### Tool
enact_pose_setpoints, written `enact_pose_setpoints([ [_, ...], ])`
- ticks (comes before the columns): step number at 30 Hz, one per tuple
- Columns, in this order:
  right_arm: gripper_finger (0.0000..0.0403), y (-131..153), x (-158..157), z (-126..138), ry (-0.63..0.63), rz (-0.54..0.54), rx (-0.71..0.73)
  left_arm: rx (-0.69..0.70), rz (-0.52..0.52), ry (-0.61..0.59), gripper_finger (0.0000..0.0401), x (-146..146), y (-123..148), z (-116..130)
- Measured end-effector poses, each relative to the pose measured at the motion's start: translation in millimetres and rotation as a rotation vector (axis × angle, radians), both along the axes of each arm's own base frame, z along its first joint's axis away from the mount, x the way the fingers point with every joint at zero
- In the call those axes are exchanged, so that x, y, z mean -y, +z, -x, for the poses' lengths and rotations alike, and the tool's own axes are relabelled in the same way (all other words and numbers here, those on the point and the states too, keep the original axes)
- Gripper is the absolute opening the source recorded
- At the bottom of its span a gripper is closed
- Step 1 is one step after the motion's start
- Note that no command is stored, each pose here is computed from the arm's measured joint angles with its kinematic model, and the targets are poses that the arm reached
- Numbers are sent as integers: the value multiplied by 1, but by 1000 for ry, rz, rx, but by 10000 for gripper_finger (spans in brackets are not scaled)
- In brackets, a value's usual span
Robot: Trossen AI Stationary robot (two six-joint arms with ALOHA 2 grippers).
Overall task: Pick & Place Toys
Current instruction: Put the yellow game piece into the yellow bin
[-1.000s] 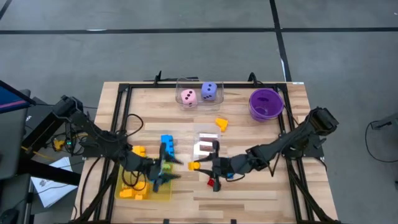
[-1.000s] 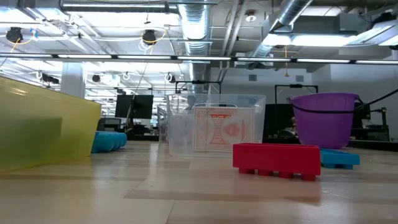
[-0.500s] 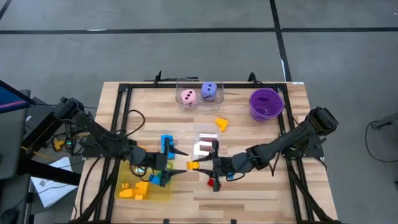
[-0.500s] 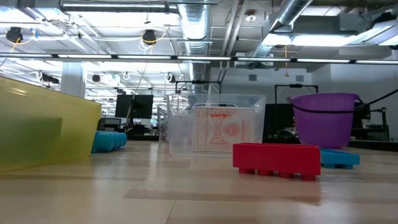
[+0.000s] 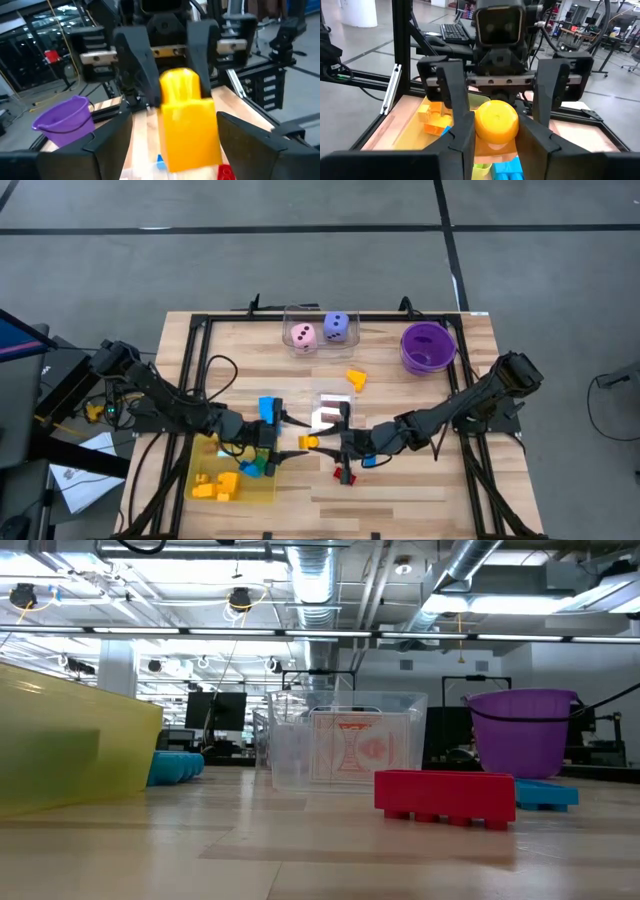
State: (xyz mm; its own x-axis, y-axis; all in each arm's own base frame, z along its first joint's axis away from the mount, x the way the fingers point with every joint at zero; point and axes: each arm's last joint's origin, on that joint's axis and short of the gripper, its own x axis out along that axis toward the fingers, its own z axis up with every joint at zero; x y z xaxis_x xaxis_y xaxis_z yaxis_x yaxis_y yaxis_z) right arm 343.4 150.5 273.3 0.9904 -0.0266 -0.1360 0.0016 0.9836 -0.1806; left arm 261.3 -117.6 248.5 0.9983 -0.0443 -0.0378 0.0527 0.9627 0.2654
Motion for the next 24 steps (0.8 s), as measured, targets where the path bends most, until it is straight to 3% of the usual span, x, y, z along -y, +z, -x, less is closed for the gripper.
enact_pose_setpoints([
  [7, 106, 0, 0, 0, -9, 1, 1, -2, 28, 1, 228, 0, 0, 0],
  [15, 106, 0, 1, 0, -26, 4, 2, -3, 26, 8, 133, 0, 0, 0],
  [19, 119, 0, 0, 0, -25, 10, 3, -6, 22, 6, 128, -1, 1, 1],
  [24, 167, 0, -5, 3, -8, 23, 4, -30, 8, -4, 128, -3, 5, 7],
])
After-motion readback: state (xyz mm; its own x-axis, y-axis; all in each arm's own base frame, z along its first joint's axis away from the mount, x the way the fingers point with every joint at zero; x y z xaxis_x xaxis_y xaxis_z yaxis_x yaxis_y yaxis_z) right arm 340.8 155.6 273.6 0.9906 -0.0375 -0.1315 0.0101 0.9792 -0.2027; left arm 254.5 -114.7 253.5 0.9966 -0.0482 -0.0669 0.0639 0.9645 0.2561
